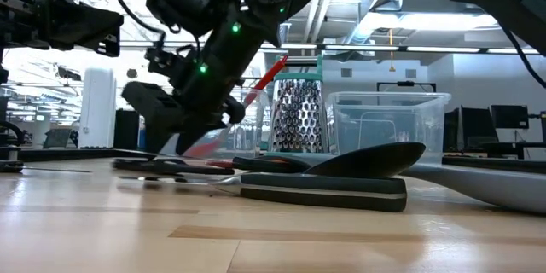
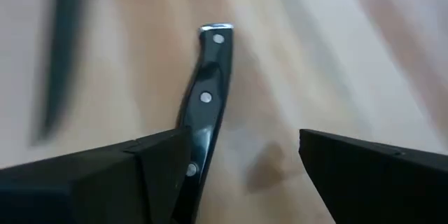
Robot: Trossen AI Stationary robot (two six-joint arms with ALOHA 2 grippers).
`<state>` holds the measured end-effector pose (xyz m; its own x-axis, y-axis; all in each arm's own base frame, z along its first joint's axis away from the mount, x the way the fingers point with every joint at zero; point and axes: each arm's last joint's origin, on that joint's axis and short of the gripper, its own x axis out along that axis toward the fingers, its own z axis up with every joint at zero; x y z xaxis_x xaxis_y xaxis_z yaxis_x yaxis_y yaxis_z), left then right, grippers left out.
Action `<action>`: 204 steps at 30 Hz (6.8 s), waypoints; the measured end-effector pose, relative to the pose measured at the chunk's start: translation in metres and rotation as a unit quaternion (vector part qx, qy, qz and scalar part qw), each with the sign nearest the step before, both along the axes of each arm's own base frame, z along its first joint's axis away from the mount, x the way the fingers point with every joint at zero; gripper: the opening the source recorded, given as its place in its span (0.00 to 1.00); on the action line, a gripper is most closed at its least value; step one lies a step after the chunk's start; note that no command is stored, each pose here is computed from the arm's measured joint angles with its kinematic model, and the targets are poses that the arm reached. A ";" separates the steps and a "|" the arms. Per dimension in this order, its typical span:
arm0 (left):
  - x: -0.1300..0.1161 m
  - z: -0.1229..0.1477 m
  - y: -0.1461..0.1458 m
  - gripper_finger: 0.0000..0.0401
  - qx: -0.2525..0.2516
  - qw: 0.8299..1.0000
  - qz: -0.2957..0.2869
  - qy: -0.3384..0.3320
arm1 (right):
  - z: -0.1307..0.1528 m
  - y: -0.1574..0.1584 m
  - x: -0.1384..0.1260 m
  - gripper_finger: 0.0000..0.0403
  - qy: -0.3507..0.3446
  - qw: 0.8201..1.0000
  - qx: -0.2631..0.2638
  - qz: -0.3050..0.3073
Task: Pick & Place Kitchen Items
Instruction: Put the black table knife into the top right transparent bin, then put the grey serving spoon into the bottom left transparent bin
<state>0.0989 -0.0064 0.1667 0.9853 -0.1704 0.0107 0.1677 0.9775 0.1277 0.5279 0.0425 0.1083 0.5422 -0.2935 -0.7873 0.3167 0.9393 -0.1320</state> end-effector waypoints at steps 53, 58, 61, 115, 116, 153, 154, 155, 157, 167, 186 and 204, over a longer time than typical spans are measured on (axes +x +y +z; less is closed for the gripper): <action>0.000 0.000 0.000 0.01 0.000 1.000 0.000 -0.001 | 0.030 -0.026 -0.003 0.20 -0.190 0.979 0.001 -0.078; 0.000 0.000 0.000 0.01 0.000 1.000 0.000 -0.001 | 0.069 -0.027 -0.006 0.20 -0.229 0.971 -0.027 -0.067; 0.000 0.000 0.000 0.01 0.000 1.000 -0.001 -0.002 | 0.091 -0.032 -0.009 0.20 -0.251 0.965 -0.039 -0.072; -0.002 0.005 0.000 0.01 -0.001 0.999 -0.002 -0.032 | 0.355 -0.127 -0.259 0.20 -0.327 0.922 -0.206 0.033; -0.002 0.005 0.000 0.01 -0.001 0.999 -0.002 -0.032 | 0.348 -0.134 -0.266 0.20 -0.319 0.924 -0.212 0.013; -0.002 0.007 0.000 0.01 -0.001 0.999 0.000 -0.038 | 0.099 -0.274 -0.300 0.20 -0.024 0.985 -0.048 -0.161; -0.002 0.007 0.000 0.01 -0.001 0.999 0.000 -0.039 | 0.098 -0.275 -0.301 0.20 -0.021 0.985 -0.048 -0.162; -0.002 0.007 0.000 0.01 -0.001 0.999 0.000 -0.039 | 0.098 -0.276 -0.301 0.20 -0.020 0.985 -0.048 -0.163; -0.002 0.007 0.000 0.01 -0.001 0.999 0.000 -0.040 | 0.097 -0.279 -0.304 0.20 -0.017 0.984 -0.046 -0.172; -0.002 0.007 0.000 0.01 -0.001 0.999 0.000 -0.042 | 0.088 -0.281 -0.319 0.20 0.031 0.982 -0.010 -0.188; -0.003 0.008 0.000 0.01 -0.001 0.999 0.000 -0.047 | 0.086 -0.289 -0.334 0.26 0.049 0.978 0.004 -0.204; -0.003 0.009 0.000 0.01 -0.001 0.999 -0.001 -0.051 | 0.136 -0.289 -0.325 0.55 0.012 0.978 -0.039 -0.207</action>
